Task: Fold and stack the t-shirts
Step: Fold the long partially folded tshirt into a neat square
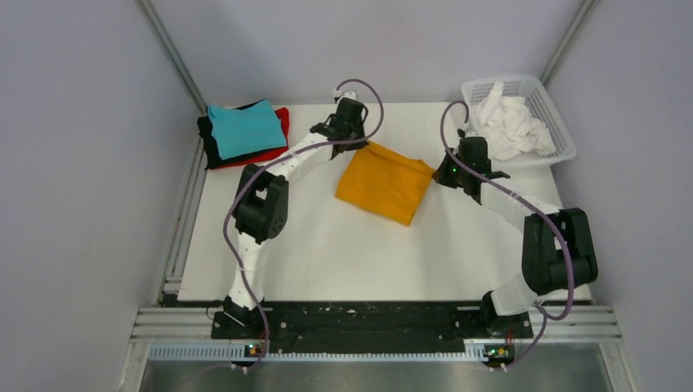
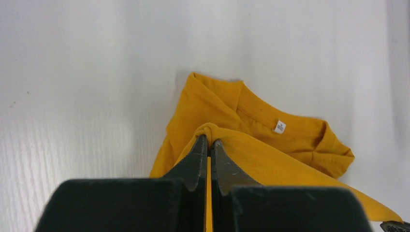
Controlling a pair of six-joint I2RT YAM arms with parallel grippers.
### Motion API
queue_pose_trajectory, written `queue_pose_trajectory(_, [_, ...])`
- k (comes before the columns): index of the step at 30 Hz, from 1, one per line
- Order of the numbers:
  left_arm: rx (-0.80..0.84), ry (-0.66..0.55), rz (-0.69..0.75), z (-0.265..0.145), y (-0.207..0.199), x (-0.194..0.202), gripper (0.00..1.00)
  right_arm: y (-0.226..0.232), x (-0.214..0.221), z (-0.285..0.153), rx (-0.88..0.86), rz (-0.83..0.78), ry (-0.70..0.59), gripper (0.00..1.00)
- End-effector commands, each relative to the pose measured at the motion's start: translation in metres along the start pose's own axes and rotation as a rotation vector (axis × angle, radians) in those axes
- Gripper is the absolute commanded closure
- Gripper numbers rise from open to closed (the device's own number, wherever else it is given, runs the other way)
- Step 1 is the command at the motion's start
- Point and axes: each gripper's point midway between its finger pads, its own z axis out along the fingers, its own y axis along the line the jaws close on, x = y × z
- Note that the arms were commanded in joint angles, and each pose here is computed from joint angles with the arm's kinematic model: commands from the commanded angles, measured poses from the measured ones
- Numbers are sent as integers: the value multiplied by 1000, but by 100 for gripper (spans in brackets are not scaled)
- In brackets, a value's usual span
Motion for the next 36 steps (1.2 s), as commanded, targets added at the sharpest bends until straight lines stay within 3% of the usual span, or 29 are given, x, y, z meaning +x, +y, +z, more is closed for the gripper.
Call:
queue_pose_trajectory(1, [-63,-87,-25,22,17,-39,98,-7,-46,32,-9,-34,-108,96])
queue_pose_trajectory(2, [-73,-81,-31,27,19,-39,83,-9,-49,40,-4,-37,-107,88])
queue_pose_trajectory(4, [-86,-63,-31,33,23,-40,49,-12,-55,53,9,-58,-97,58])
queue_pose_trajectory(5, [-92,-64,-31,34,23,-41,36,-13,-55,56,20,-59,-78,50])
queue_pose_trajectory(8, [-105,-70,-27,25,26,-46,18,-3,-62,45,-12,-62,-74,33])
queue_pose_trajectory(11, [-118,-55,-28,10,32,-42,15,14,-51,24,-88,-47,-67,21])
queue_pose_trajectory(15, [-55,-7,-17,-17,29,-24,14,80,-9,-18,-430,-58,0,3])
queue_pose_trajectory(17, [60,29,-16,-32,14,-12,12,115,20,-39,-585,-95,51,1])
queue_pose_trajectory(18, [132,47,-13,-39,4,-5,4,135,37,-49,-657,-126,83,1])
queue_pose_trajectory(19, [191,51,-9,-45,-4,-2,2,145,48,-55,-694,-137,106,1])
queue_pose_trajectory(21, [194,48,-20,-48,-3,1,1,159,64,-58,-741,-130,128,1])
queue_pose_trajectory(31, [-9,175,25,-20,48,43,1,99,136,-2,-504,-57,280,2])
queue_pose_trajectory(34, [-67,225,27,-10,63,61,1,85,136,3,-454,-43,264,1])
queue_pose_trajectory(36, [-19,277,36,-5,58,75,1,83,132,2,-450,-43,261,1])
